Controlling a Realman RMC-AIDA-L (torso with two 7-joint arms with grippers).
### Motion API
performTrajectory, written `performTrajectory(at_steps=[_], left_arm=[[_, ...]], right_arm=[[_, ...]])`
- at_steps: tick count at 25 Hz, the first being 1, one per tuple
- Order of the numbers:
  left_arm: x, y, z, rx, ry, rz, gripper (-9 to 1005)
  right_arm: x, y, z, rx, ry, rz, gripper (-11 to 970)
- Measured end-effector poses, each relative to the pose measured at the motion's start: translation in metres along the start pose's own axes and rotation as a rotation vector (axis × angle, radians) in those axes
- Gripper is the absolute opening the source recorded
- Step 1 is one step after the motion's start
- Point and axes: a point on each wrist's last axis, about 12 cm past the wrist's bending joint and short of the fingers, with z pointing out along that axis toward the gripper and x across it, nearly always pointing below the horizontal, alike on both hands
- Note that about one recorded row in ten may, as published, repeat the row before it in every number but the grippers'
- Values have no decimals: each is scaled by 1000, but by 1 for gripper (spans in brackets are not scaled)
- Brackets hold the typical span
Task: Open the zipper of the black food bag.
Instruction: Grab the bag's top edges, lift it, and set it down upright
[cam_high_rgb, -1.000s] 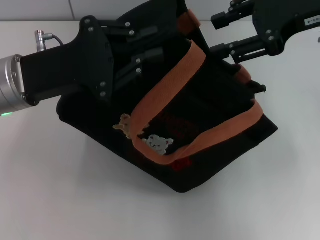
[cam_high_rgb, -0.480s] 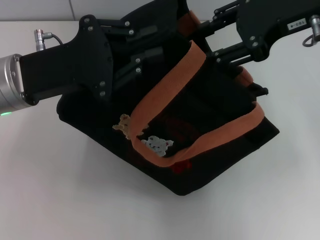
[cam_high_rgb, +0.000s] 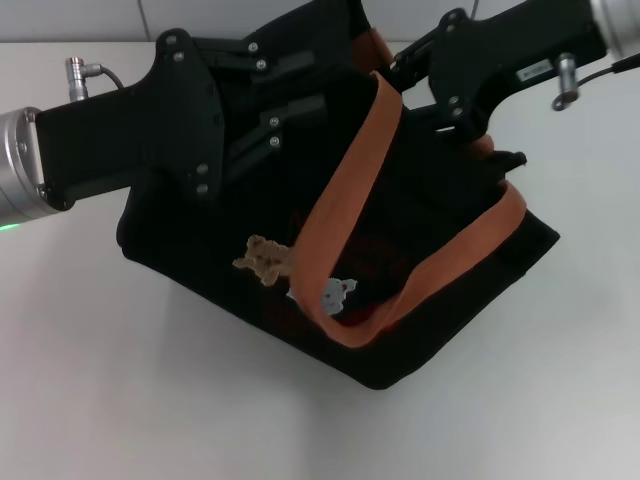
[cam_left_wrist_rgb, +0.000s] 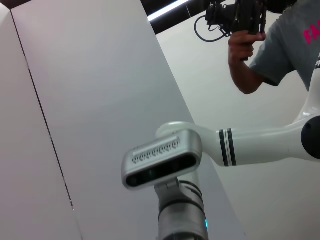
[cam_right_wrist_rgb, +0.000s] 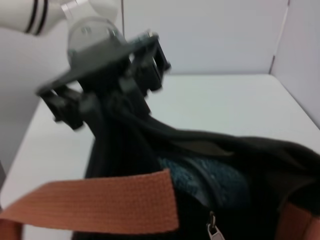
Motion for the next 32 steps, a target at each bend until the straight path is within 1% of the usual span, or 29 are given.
performTrajectory(at_steps=[3, 5, 10, 14, 15, 17, 19, 20, 21, 24, 25, 26, 27, 30, 31, 32], left_arm=[[-1, 0, 0, 3, -1, 4, 160], [-1, 1, 0, 3, -1, 5, 156], [-2, 0, 0, 6, -5, 8, 145], [-2, 0, -1, 3, -4, 9, 29], [-2, -1, -5, -14, -5, 12, 0], [-2, -2, -7, -26, -6, 13, -1], [-4, -5, -16, -80, -25, 20, 3], [-4, -11, -29, -145, -32, 20, 6], [-4, -11, -29, -145, -32, 20, 10], [-4, -25, -53, -245, -12, 8, 20], [-3, -39, -70, -302, 9, -2, 24], [-3, -39, -70, -302, 9, -2, 27], [-4, -52, -84, -352, 26, -9, 31], [-3, -74, -103, -433, 52, -27, 41], [-3, -74, -103, -433, 52, -27, 45], [-1, -87, -115, -497, 74, -52, 48]], right_arm=[[-2, 1, 4, 4, 7, -10, 464], [-6, 2, 6, 8, 5, -27, 381], [-7, 4, 6, 16, -24, -57, 174], [-6, 6, 5, 25, -27, -62, 6], [-4, 6, 3, 33, -28, -62, 5], [-4, 7, 1, 38, -30, -62, 2], [-2, 8, -2, 49, -32, -62, 0], [0, 9, -3, 55, -32, -59, -1], [2, 10, -5, 62, -35, -57, -1], [6, 14, -9, 71, -61, -47, 1], [9, 17, -12, 78, -81, -41, 1], [9, 17, -12, 78, -81, -41, 2], [10, 17, -14, 83, -93, -37, 2], [15, 19, -21, 96, -141, -19, 4], [15, 19, -21, 96, -141, -19, 4], [17, 19, -21, 95, -145, -16, 4]])
